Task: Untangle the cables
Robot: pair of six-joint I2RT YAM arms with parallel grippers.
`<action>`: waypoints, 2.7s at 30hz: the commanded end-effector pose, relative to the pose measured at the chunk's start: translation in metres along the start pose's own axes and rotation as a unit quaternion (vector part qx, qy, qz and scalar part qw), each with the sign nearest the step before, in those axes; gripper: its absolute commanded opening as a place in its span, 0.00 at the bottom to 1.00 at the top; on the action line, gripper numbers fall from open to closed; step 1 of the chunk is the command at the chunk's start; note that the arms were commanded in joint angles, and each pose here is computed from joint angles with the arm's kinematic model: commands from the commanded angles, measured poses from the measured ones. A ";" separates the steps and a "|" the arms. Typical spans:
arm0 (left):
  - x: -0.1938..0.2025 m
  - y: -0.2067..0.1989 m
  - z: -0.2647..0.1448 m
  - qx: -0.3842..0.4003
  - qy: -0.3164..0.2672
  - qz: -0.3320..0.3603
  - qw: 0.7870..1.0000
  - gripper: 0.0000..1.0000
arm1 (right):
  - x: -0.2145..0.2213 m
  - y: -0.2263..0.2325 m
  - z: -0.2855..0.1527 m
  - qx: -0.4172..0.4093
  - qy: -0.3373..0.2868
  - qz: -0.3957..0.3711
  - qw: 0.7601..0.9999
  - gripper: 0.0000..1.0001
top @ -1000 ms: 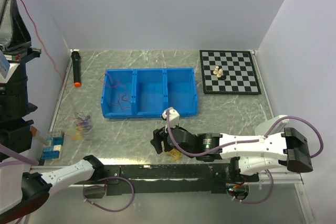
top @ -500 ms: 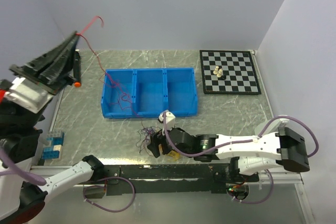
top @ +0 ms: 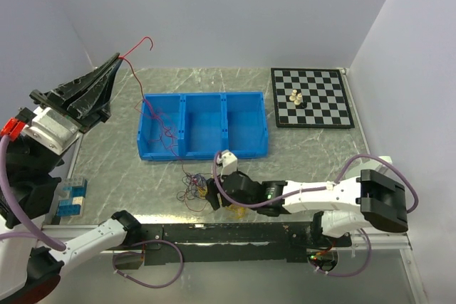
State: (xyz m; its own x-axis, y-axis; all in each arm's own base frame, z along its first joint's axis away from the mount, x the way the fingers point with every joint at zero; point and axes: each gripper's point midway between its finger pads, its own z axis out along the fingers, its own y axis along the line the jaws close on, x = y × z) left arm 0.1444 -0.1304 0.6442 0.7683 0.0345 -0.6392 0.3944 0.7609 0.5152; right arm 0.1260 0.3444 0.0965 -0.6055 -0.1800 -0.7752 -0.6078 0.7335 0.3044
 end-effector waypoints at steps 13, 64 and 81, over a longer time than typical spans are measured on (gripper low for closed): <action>-0.010 0.004 -0.008 -0.008 -0.015 0.019 1.000 0.01 | -0.012 0.011 0.060 -0.075 0.022 -0.036 0.996 0.68; -0.208 0.176 -0.063 -0.406 -0.207 0.334 0.825 0.01 | 0.080 -0.060 -0.014 0.084 0.101 0.136 0.982 0.00; -0.266 0.154 -0.056 -0.411 -0.299 0.483 0.713 0.01 | 0.104 -0.072 -0.018 0.112 0.128 0.146 0.975 0.00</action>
State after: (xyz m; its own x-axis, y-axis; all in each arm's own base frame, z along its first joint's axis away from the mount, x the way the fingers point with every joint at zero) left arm -0.0044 -0.0006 0.8632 0.6935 0.6744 0.2537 -0.6898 0.7231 -0.0367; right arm 0.1021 0.2753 0.0155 -0.8564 -0.0571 -0.5132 -0.2945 0.8704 0.3946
